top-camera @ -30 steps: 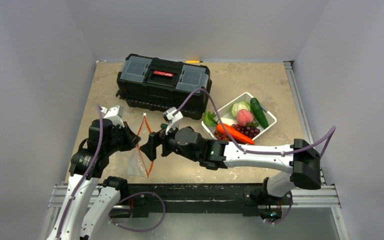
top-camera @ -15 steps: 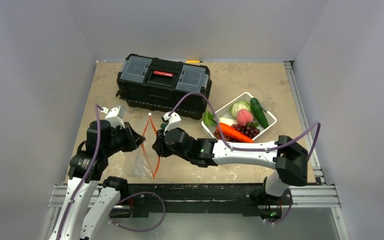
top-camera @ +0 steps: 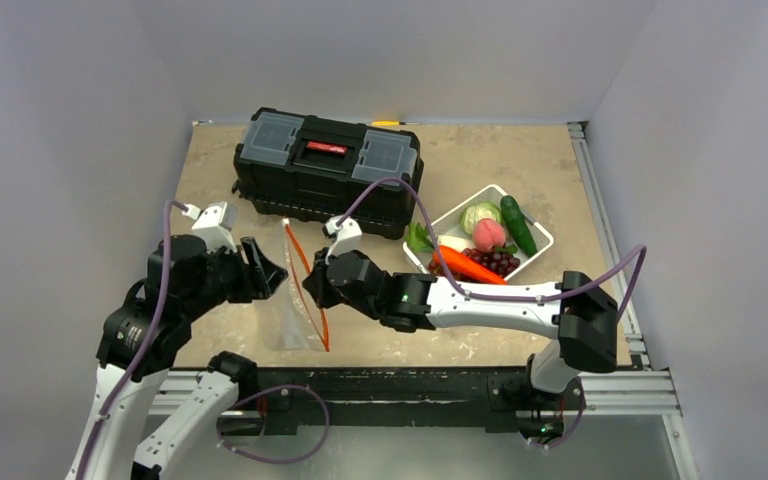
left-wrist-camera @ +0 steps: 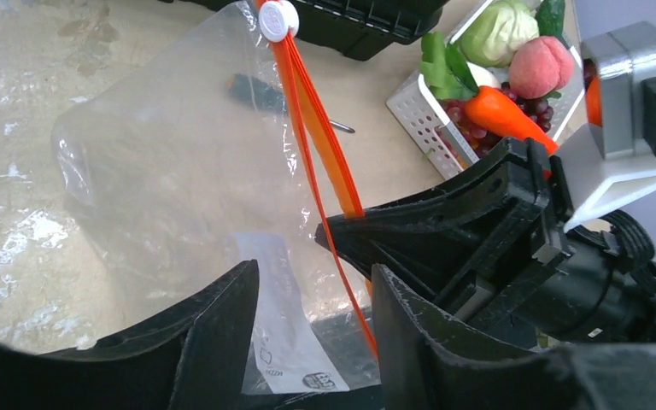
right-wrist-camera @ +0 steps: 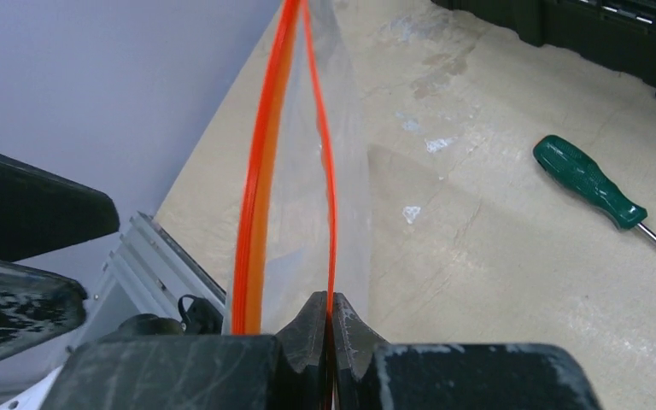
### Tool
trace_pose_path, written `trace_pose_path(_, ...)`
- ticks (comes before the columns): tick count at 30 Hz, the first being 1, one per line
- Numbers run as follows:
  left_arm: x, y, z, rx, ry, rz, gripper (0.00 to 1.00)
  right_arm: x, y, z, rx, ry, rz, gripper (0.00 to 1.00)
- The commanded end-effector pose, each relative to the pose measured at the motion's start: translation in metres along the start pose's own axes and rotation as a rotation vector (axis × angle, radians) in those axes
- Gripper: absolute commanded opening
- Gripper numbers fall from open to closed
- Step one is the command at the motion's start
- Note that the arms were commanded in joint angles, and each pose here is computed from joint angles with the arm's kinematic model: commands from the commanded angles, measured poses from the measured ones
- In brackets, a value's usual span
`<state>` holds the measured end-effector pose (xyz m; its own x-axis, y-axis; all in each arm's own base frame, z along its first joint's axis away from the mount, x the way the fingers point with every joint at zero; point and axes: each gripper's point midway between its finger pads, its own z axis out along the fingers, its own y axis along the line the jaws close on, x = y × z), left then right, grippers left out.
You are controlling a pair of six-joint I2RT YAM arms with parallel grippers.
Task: Place the food in the zip-top bag and seal the zipper
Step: Open the zipper of the food storage bag at the center of the board.
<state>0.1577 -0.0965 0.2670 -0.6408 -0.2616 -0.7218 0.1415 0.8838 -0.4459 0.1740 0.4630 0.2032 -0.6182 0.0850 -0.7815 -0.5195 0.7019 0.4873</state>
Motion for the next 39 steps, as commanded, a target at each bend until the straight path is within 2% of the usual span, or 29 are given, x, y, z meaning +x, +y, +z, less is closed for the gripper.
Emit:
trace_pose_path(1, 0.004, 0.009, 0.005, -0.093, 0.045, -0.029, 0.47, -0.036, 0.025, -0.009, -0.036, -0.098, 0.057, 0.00)
trace_pose_path(6, -0.007, 0.019, 0.011, -0.212, 0.012, -0.017, 0.42, -0.037, 0.029, -0.007, -0.006, -0.101, 0.042, 0.00)
trace_pose_path(9, -0.012, 0.025, 0.015, -0.299, -0.007, 0.012, 0.42, -0.037, 0.027, -0.006, 0.020, -0.125, 0.041, 0.00)
trace_pose_path(21, -0.013, -0.007, 0.031, -0.252, -0.018, 0.049, 0.52, -0.032, 0.021, -0.001, 0.067, -0.121, 0.035, 0.00)
trace_pose_path(24, -0.009, -0.001, 0.036, -0.302, 0.002, 0.072, 0.46, -0.034, 0.023, -0.003, 0.054, -0.136, 0.044, 0.00)
trace_pose_path(29, -0.004, -0.006, 0.042, -0.291, 0.015, 0.072, 0.29, -0.033, 0.023, -0.002, 0.067, -0.129, 0.037, 0.00)
trace_pose_path(39, -0.001, 0.001, 0.051, -0.328, 0.010, 0.093, 0.29, -0.033, 0.025, -0.004, 0.051, -0.134, 0.040, 0.00)
